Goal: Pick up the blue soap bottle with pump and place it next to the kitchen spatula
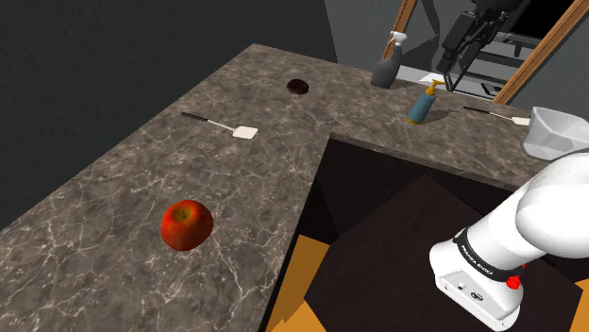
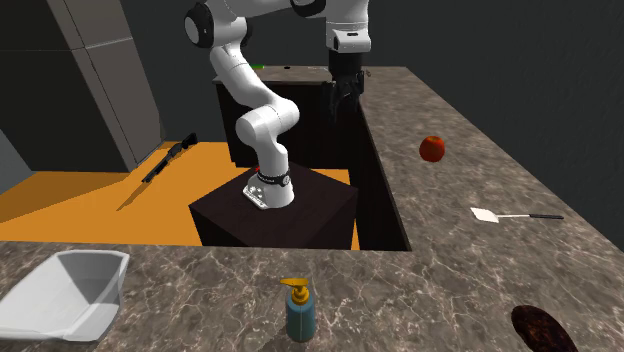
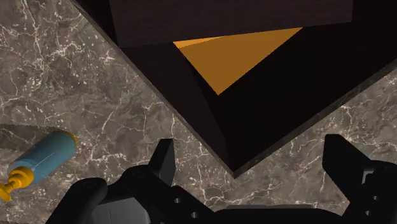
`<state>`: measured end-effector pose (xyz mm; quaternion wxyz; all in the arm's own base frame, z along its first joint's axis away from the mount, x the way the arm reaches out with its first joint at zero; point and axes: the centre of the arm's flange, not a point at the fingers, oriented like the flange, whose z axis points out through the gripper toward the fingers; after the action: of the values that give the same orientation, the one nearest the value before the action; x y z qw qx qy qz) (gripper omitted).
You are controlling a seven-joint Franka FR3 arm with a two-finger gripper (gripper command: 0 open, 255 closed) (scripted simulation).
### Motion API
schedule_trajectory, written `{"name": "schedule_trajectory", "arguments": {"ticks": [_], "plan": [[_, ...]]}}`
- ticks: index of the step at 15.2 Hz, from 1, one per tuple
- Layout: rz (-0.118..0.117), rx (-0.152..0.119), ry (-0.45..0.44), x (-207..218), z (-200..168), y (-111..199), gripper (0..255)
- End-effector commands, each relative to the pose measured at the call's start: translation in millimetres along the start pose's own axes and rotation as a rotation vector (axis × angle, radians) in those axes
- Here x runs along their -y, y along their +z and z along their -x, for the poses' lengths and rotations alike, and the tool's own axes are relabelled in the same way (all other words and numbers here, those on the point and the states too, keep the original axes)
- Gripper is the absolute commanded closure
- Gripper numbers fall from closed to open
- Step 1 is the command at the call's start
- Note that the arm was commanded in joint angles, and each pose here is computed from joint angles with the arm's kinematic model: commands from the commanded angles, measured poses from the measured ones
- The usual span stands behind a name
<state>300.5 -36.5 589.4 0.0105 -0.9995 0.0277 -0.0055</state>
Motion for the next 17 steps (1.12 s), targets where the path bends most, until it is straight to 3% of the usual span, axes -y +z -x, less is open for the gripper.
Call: {"name": "schedule_trajectory", "arguments": {"ticks": [1,17], "plan": [[0.000,0.000,0.000,0.0,0.0,0.0,0],[0.048,0.028,0.014,-169.0,-90.9,77.7,0]]}}
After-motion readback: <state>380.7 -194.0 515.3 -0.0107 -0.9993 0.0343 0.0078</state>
